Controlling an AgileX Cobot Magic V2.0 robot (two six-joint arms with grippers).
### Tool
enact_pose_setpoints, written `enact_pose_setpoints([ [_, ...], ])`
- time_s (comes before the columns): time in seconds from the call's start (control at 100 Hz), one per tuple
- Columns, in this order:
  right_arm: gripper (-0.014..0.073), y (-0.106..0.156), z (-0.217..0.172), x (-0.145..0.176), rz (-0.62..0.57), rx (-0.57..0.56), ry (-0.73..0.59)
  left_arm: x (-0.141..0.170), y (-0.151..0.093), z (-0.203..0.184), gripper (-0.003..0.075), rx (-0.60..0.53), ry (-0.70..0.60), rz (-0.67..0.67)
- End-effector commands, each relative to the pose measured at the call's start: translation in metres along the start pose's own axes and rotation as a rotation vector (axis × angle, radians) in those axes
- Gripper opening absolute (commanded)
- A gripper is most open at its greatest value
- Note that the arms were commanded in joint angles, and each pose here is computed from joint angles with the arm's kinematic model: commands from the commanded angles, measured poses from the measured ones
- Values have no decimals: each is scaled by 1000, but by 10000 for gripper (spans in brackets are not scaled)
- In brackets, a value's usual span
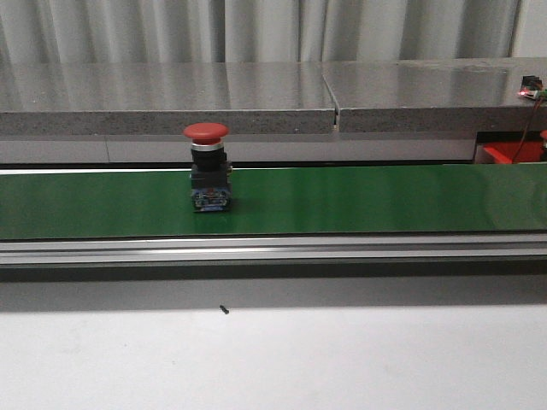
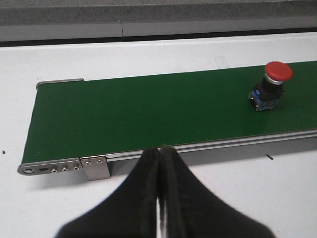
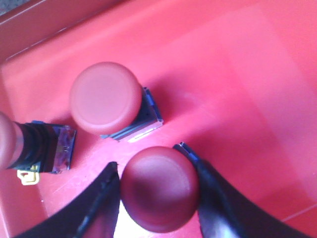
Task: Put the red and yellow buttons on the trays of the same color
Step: 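Carry the red button into the red tray and open the right gripper, then lower the right gripper onto the last red button on the belt and grasp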
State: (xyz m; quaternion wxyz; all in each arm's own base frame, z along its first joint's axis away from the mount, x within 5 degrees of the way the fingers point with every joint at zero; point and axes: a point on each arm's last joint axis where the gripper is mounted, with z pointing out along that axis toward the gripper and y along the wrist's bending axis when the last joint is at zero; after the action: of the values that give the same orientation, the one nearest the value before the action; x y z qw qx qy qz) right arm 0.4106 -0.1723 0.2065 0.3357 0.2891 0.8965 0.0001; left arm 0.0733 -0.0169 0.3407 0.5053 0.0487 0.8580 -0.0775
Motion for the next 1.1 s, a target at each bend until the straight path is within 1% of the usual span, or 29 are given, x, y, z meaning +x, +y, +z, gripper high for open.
enact_pose_setpoints([
  [0.0,438,2,-24,-22,2,-16,-117,-11,-1,-3,-20,9,-80,-10],
  [0.06,578,0,-27,-23,-10,-6,-120,-11,-1,-3,-20,9,-80,-10],
  [0.11,641,-2,-31,-24,-17,0,-118,-11,-1,-3,-20,9,-80,-10],
  [0.13,653,-2,-32,-24,-18,1,-113,-11,-1,-3,-20,9,-80,-10],
  [0.35,654,2,-64,-20,-38,-4,-133,-11,-1,-3,-20,9,-80,-10],
  [0.47,654,12,-88,-10,-108,-13,-126,-11,-1,-3,-20,9,-80,-10],
  [0.61,654,34,-117,7,-281,-45,-91,-11,-1,-3,-20,9,-80,-10],
  [0.78,654,72,-151,36,-569,-131,1,-11,-1,-3,-20,9,-80,-10],
  [0.85,654,90,-164,49,-664,-203,44,-11,-1,-3,-20,9,-80,-10],
  [0.91,654,106,-176,61,-734,-290,78,-11,-1,-3,-20,9,-80,-10],
  [1.09,654,142,-195,94,-918,-507,175,-11,-1,-3,-20,9,-80,-10],
])
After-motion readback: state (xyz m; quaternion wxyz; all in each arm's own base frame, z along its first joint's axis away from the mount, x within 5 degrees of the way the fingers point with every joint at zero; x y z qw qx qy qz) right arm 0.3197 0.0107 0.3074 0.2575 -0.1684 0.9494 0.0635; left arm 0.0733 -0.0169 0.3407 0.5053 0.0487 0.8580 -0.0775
